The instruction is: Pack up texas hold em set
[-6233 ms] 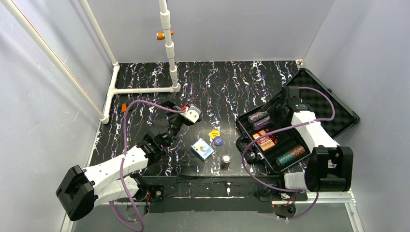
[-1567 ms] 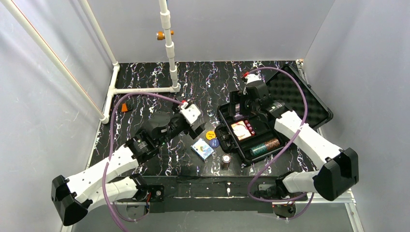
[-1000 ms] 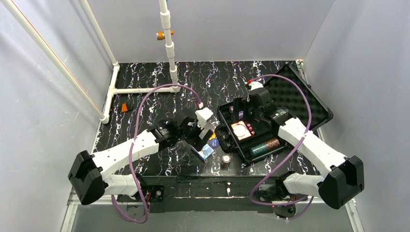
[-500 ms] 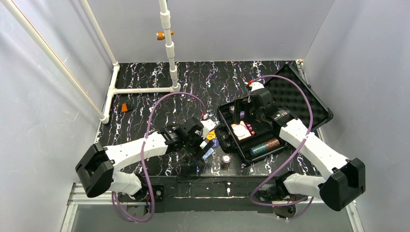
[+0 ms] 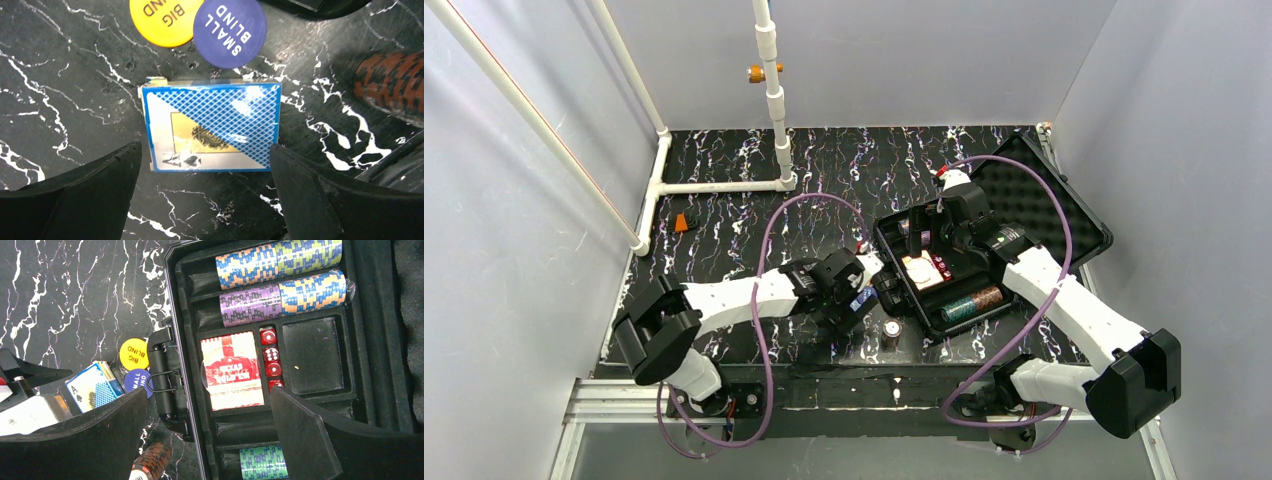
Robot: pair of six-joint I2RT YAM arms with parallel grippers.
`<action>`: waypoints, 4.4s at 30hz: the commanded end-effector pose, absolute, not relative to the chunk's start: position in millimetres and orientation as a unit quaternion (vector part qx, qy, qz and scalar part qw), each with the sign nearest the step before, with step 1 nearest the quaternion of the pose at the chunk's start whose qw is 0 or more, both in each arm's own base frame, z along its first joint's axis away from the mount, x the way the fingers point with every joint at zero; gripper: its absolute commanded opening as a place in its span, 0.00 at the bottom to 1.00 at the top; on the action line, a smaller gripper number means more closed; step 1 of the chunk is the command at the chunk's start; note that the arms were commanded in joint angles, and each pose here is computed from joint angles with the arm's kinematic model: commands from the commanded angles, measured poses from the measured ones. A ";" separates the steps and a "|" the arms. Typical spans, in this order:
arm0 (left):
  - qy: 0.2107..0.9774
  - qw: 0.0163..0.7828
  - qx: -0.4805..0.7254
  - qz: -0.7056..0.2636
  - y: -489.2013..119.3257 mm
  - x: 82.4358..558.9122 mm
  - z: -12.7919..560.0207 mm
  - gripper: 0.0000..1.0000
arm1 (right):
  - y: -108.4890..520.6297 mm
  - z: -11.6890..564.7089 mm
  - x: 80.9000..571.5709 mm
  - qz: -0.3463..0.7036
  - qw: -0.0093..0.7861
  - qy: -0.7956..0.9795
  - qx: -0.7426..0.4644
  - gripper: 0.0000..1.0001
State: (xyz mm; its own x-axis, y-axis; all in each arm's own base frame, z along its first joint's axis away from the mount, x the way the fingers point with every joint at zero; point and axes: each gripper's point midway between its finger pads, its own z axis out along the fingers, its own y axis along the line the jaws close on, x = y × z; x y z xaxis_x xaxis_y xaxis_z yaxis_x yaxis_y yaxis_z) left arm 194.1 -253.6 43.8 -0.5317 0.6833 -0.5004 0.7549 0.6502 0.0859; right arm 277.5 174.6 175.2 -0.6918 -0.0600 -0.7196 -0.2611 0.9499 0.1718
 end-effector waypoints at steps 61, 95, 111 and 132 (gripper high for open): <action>0.892 0.175 0.393 -0.141 -247.6 185.6 56.5 0.98 | 199.7 178.8 272.2 0.185 0.355 0.905 -0.143 1.00; 0.875 0.479 0.070 0.034 -61.0 270.3 195.4 0.98 | 354.0 97.8 203.5 0.177 0.215 0.866 -0.414 1.00; 0.858 0.510 0.036 0.054 -45.4 267.0 210.1 0.98 | 370.4 55.1 211.8 0.127 0.222 0.857 -0.447 1.00; 0.860 0.507 0.044 0.049 -47.9 266.4 208.4 0.98 | 383.5 38.3 204.6 0.135 0.208 0.861 -0.444 0.83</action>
State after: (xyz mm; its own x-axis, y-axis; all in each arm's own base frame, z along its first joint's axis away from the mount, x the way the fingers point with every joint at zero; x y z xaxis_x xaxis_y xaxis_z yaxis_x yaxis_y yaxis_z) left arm 267.0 -51.2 208.8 -0.4844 0.1329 -0.8647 0.0394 0.9907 0.1302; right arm 198.4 367.5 31.3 -0.5271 -0.7255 -0.4426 -0.8199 0.5711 0.0404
